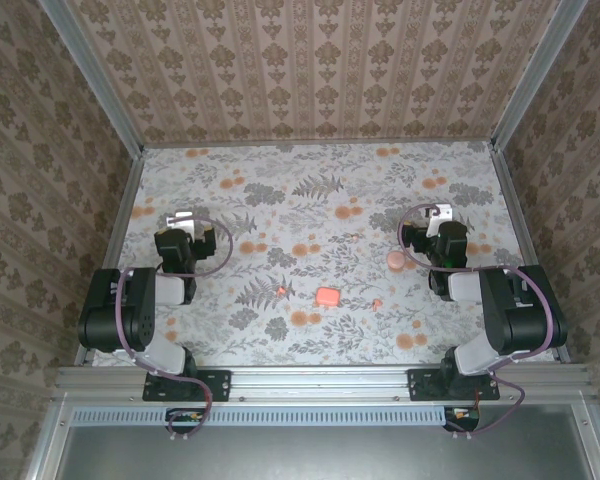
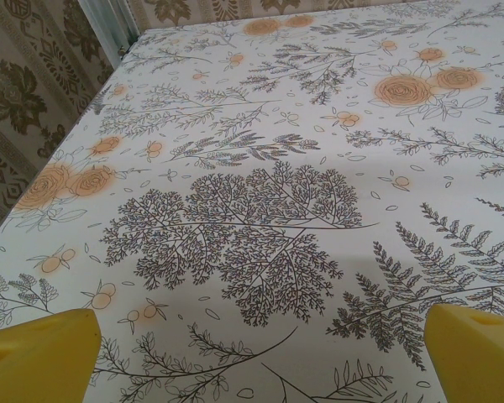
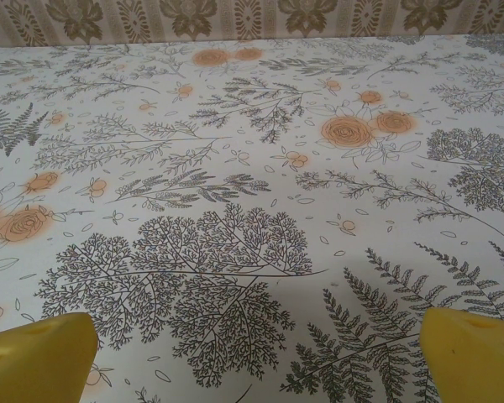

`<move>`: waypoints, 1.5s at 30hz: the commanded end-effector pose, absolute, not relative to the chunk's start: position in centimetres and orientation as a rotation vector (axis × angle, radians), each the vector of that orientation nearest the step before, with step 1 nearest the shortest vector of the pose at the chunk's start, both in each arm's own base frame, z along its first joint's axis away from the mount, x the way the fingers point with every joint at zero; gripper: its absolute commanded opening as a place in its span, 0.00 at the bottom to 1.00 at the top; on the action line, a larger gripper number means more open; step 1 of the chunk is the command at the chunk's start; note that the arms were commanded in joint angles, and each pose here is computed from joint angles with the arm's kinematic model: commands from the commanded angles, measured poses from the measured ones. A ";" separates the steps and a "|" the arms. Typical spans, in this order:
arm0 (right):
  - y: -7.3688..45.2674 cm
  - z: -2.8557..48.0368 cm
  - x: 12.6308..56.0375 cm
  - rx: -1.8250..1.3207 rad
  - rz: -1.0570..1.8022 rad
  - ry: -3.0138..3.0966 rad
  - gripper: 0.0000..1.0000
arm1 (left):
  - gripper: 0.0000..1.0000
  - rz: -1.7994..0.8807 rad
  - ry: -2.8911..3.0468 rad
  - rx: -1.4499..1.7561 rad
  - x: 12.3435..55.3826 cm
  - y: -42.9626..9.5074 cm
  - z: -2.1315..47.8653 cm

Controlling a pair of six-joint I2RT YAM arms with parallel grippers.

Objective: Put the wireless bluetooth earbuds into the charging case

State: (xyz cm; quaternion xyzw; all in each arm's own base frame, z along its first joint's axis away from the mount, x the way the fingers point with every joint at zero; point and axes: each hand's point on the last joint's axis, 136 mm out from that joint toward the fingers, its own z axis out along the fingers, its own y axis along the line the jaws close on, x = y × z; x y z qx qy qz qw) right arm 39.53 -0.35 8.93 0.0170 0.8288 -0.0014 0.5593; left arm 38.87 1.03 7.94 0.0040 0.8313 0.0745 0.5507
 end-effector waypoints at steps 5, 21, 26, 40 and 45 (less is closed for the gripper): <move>-0.1 9.7 40.0 0.039 0.016 1.924 1.00 | 1.00 0.162 1.921 0.008 39.7 0.9 9.5; -0.1 9.7 40.0 0.039 0.016 1.924 1.00 | 1.00 0.163 1.923 0.008 39.7 0.9 9.5; -0.1 9.8 40.0 0.040 0.017 1.922 1.00 | 1.00 0.163 1.922 0.007 39.7 0.9 9.5; 0.1 13.0 36.8 0.168 0.077 2.377 1.00 | 1.00 0.196 1.916 0.125 39.6 -1.1 11.8; 1.4 12.0 32.9 0.180 0.142 2.615 1.00 | 0.98 0.145 2.034 0.205 39.1 -5.1 14.5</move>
